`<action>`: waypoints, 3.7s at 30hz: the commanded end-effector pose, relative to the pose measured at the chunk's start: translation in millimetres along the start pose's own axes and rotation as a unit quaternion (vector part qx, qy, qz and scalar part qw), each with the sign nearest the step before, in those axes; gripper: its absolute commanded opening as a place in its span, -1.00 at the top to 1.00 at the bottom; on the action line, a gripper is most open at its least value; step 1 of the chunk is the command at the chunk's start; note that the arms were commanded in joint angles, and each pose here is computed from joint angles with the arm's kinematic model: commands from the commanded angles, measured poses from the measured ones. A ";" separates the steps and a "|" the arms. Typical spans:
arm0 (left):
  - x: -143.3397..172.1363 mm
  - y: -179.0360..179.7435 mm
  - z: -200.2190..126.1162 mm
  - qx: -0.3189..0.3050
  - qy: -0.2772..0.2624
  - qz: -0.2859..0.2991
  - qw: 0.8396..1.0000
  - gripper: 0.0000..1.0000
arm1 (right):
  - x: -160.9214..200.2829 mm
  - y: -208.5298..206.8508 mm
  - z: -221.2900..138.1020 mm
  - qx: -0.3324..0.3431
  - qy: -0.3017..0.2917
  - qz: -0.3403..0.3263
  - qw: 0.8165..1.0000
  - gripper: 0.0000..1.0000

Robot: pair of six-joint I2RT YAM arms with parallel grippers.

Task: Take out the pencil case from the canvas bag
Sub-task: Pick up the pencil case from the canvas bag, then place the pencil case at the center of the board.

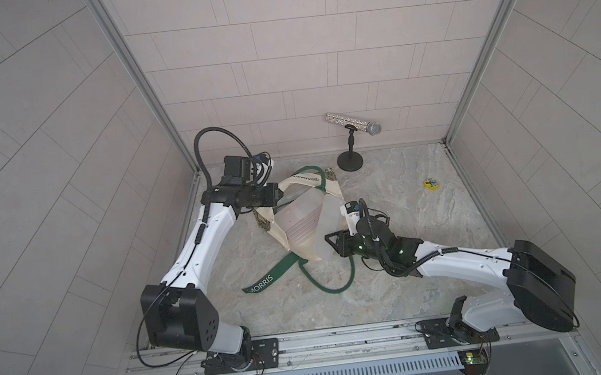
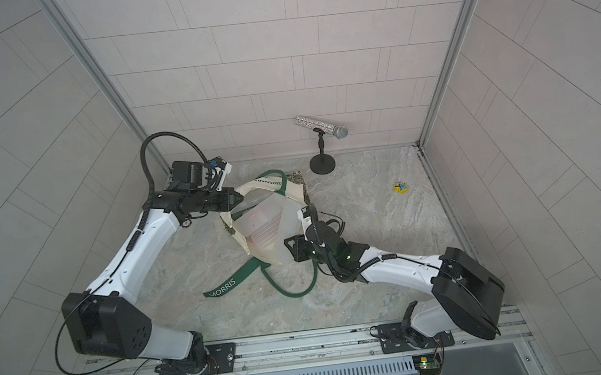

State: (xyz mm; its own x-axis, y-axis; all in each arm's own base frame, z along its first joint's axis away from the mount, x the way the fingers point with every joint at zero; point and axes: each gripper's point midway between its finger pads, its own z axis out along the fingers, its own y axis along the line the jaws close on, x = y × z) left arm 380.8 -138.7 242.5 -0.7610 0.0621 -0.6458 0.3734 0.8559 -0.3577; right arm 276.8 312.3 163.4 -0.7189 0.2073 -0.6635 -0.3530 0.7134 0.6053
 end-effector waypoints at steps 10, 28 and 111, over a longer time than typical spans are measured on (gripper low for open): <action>-34.7 41.4 -28.8 -0.043 -0.051 -0.029 0.997 1.00 | -31.3 13.9 -25.3 -0.038 -0.028 0.005 0.999 0.49; 0.6 59.4 -25.6 -0.026 -0.005 -0.046 0.999 1.00 | -90.3 -15.8 -59.7 -0.022 -0.083 0.048 0.995 0.49; 28.1 74.9 -13.3 0.023 -0.047 -0.139 0.989 1.00 | -161.1 -350.8 -1.5 0.327 -0.086 0.390 0.856 0.07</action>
State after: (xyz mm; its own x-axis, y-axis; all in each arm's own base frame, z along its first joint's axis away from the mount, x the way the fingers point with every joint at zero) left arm 381.3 -71.5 209.5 -0.7839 -0.2011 -0.5874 0.2067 0.8076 -0.5523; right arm 526.9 41.1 65.9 -0.4582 0.8574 -0.2342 0.5943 0.4915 0.6366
